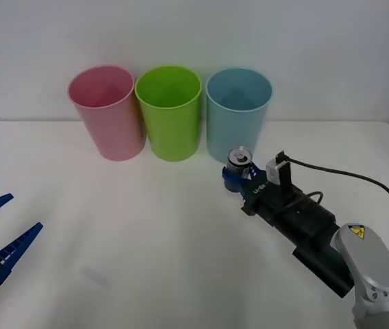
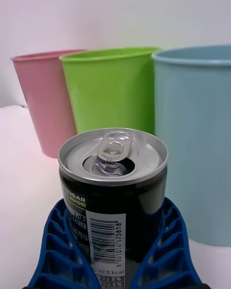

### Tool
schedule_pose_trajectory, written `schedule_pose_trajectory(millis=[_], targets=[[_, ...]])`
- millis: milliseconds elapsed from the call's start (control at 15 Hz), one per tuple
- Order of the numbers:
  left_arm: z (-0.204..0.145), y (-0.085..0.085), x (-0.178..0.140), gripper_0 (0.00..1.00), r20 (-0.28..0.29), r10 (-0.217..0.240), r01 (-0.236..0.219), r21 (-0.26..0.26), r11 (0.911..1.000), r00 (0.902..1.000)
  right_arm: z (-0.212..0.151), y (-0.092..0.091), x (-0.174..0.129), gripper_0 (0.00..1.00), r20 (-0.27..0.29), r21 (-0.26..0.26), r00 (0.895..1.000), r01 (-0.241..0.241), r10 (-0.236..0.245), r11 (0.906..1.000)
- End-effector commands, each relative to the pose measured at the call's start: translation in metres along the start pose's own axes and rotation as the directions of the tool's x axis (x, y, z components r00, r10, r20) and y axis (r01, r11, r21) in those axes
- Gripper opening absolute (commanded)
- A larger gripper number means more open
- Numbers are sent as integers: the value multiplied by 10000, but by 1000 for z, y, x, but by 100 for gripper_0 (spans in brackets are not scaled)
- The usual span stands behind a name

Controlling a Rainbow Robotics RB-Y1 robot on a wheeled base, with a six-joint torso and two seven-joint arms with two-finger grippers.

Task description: Grasp the object on the table and drop it into the matching bin: aluminum can to the light blue bin, PET bottle to the pink bin.

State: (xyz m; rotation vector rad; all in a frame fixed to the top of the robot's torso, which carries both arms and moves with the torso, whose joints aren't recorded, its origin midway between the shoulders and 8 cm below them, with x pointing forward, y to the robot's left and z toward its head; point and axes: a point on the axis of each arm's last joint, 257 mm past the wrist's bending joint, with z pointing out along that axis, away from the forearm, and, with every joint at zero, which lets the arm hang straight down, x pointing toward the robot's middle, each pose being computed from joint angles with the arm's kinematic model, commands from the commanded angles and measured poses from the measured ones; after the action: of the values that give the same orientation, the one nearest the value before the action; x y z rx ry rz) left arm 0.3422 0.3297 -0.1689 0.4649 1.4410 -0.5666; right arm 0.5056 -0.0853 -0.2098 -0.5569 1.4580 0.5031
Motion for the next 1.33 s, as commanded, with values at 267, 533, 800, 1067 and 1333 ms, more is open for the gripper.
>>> schedule_pose_trajectory(millis=[267,533,800,1067,1333], targets=[[0,0,0,100,0,0,0,0,10000,10000,-41,-4,-61,0,827,115,9937,-768,756,9970],[0,0,0,100,0,0,0,0,10000,10000,-57,-7,-104,0,1429,216,9843,-1080,1038,9939],[0,0,0,100,0,0,0,0,10000,10000,-62,-9,-145,0,2012,97,9719,-1263,1218,9919],[0,0,0,100,0,0,0,0,10000,10000,-53,-26,-177,0,2339,226,9676,-1031,950,9944],[0,0,0,100,0,0,0,0,10000,10000,-33,-48,-202,0,2621,300,9613,-956,844,9950]])
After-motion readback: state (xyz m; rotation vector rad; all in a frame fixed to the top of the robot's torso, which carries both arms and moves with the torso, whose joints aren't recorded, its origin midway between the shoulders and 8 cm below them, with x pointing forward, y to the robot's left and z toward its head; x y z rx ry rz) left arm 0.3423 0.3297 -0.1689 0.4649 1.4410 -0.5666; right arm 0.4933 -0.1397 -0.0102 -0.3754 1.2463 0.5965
